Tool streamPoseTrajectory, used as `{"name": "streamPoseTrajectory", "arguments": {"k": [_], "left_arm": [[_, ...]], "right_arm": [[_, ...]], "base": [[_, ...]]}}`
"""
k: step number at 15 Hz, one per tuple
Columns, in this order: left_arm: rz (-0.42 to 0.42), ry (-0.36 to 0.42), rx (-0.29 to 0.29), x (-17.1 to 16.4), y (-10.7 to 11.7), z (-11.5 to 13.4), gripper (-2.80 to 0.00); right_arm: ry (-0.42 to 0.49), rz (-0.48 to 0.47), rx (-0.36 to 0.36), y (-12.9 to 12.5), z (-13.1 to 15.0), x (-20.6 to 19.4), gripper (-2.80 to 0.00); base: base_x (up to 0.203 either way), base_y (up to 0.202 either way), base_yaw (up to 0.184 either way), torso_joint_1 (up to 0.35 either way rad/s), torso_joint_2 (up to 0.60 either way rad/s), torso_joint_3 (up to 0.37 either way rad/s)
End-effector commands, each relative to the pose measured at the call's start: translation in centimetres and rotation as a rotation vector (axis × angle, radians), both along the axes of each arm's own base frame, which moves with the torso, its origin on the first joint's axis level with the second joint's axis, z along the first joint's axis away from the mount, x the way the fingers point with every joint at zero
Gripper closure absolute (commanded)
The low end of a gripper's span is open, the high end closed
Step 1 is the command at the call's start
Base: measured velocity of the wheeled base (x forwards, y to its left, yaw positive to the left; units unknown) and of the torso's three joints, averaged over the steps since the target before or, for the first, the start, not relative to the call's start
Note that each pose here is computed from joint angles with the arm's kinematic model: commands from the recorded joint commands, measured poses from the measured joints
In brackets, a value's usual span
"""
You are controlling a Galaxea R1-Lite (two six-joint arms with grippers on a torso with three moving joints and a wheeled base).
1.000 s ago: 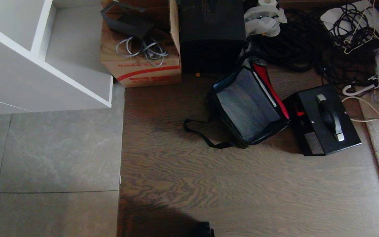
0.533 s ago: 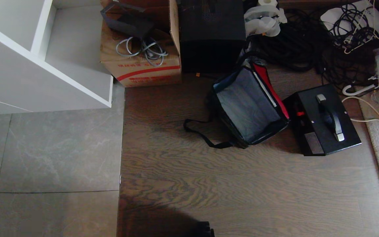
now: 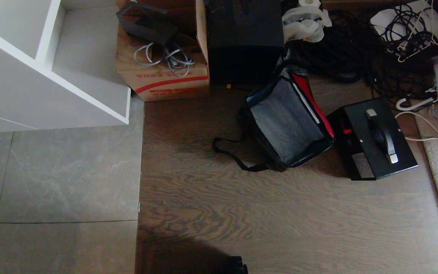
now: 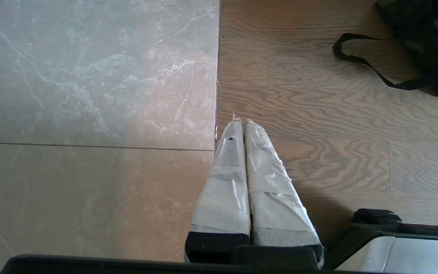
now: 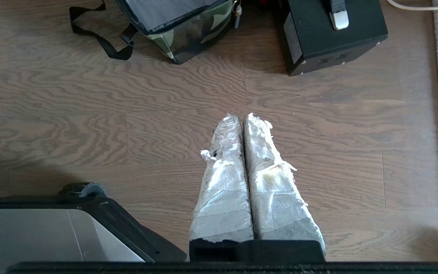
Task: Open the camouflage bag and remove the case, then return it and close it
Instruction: Grip the handle again
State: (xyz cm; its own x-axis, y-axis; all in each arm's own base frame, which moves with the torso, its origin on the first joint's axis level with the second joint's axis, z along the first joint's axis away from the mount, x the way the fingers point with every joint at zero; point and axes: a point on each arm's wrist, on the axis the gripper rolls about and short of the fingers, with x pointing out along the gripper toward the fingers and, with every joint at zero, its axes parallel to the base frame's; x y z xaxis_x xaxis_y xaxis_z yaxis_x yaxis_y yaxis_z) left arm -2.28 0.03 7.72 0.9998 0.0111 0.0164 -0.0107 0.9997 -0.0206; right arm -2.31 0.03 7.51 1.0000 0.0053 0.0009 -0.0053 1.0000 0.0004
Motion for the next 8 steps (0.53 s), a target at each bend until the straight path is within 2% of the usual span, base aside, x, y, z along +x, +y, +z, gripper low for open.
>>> {"name": "streamPoseTrajectory", "arguments": {"k": [1, 8], "left_arm": [[0.0, 0.01, 0.0, 0.08, 0.0, -0.29, 0.0], [0.001, 0.01, -0.001, 0.08, 0.0, -0.29, 0.0]], "right_arm": [[0.005, 0.001, 0.0, 0.0, -0.04, 0.04, 0.0], [0.005, 0.001, 0.0, 0.0, -0.04, 0.04, 0.0]], "base": [[0.0, 0.0, 0.0, 0.0, 0.0, 0.0], [0.0, 0.0, 0.0, 0.0, 0.0, 0.0]]}}
